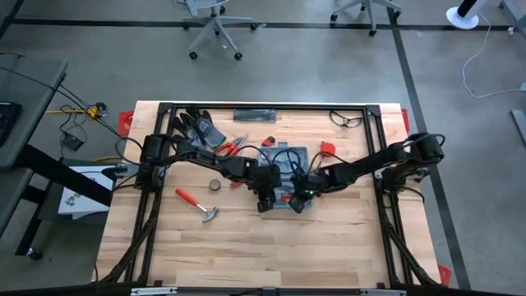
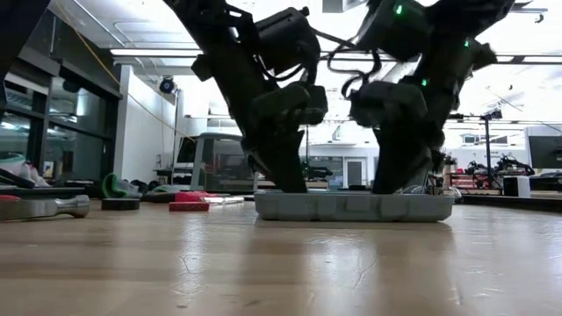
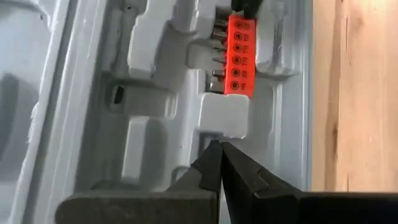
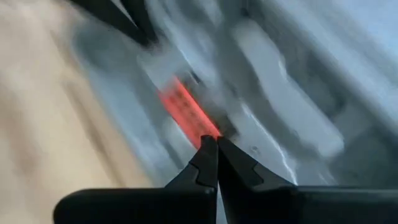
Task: Prefit tool cases
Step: Remove the screwdriver bit set from the gray prefit tool case
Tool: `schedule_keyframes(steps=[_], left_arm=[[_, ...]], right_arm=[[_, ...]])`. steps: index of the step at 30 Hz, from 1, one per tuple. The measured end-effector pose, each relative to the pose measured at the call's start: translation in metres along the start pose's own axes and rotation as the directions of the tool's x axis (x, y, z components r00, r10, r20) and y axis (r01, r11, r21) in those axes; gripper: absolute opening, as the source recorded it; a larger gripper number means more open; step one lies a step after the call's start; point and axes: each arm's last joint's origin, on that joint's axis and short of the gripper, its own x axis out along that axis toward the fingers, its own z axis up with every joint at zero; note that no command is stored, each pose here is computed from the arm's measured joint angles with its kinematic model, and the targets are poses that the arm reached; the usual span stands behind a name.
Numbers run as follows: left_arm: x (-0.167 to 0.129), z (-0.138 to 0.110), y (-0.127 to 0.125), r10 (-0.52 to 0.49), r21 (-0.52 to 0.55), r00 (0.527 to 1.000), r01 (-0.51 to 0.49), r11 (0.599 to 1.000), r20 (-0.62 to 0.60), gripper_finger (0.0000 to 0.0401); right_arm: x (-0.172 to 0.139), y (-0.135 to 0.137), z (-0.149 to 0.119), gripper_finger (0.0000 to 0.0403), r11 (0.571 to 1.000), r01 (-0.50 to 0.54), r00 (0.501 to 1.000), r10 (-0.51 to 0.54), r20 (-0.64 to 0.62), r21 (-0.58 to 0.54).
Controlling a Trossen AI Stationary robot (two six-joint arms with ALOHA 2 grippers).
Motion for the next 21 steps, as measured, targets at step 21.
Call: schedule_keyframes(steps=[21], left_arm=[[-0.027,0.026,-0.018,-0.142,0.289,0.969,0.079,0.954,0.204,0.0022]], right_arm=[[-0.028,0.003,-0.013,0.0000,0.986,0.103,0.992,-0.111,0.054,0.132]])
